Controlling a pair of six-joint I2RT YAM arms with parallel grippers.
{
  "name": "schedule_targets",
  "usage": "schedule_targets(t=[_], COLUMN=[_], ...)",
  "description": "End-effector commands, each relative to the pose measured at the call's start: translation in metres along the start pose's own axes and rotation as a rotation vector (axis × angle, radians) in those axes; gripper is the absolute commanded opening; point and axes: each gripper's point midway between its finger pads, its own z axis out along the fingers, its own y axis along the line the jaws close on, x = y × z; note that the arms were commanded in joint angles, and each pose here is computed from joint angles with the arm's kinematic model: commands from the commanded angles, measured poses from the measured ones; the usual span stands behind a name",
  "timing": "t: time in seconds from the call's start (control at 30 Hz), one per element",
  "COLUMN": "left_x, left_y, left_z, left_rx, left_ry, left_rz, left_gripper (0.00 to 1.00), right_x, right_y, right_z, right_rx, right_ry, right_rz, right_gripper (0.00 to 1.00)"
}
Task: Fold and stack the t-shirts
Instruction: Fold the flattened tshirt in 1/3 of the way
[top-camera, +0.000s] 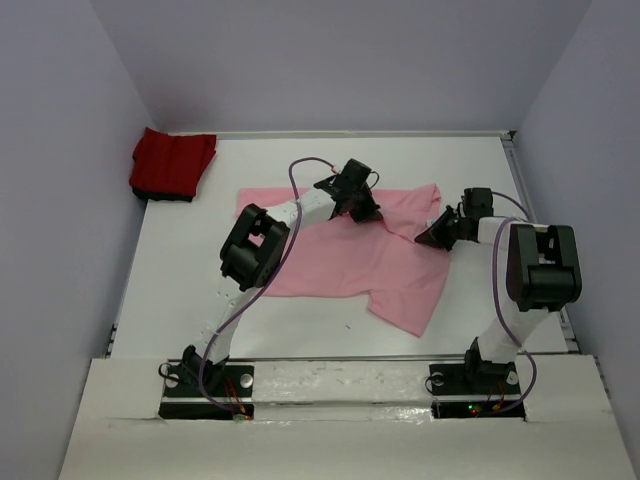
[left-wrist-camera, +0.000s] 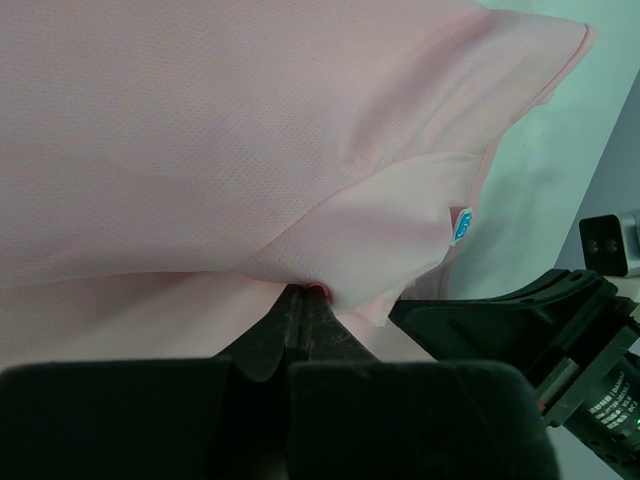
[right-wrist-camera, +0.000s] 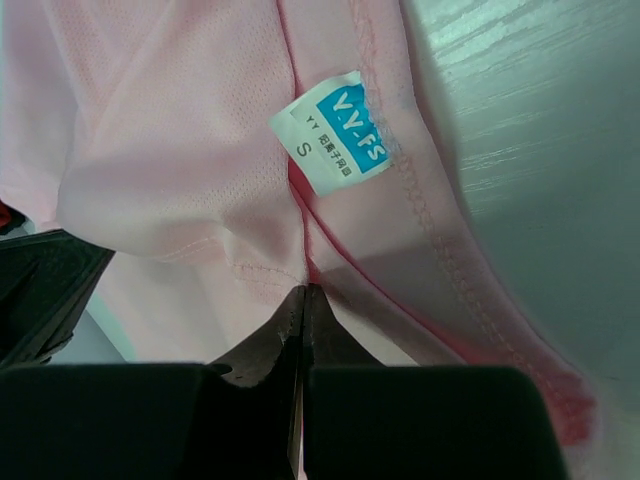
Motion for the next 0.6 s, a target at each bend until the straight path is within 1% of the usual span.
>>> schedule_targets(t=[0.0, 0.3, 0.43, 0.57], left_x=[-0.011, 0.001, 0.011, 0.012], left_y=[-0.042, -0.035, -0.036, -0.033], left_z=[-0.033, -0.043, -0.051, -0.058], left_rx=[0.098, 0.092, 0.105, 0.1], left_ry=[-0.014, 0.028, 0.075, 0.07], left_rz=[0.038, 0.053, 0.059, 0.06], left_gripper=[0.0, 0.0, 0.0, 0.0], right_x=[-0.015, -0.027, -0.028, -0.025], right_y=[0.017, 0.025, 0.022, 0.02], right_z=[-0.009, -0.011, -0.009, -0.008], right_rx=[0.012, 0.027, 0.037, 0.042], right_ry=[-0.041, -0.052, -0.046, -0.034], right_rz=[-0.047, -0.068, -0.071, -0.065], right_gripper=[0.0, 0.0, 0.0, 0.0])
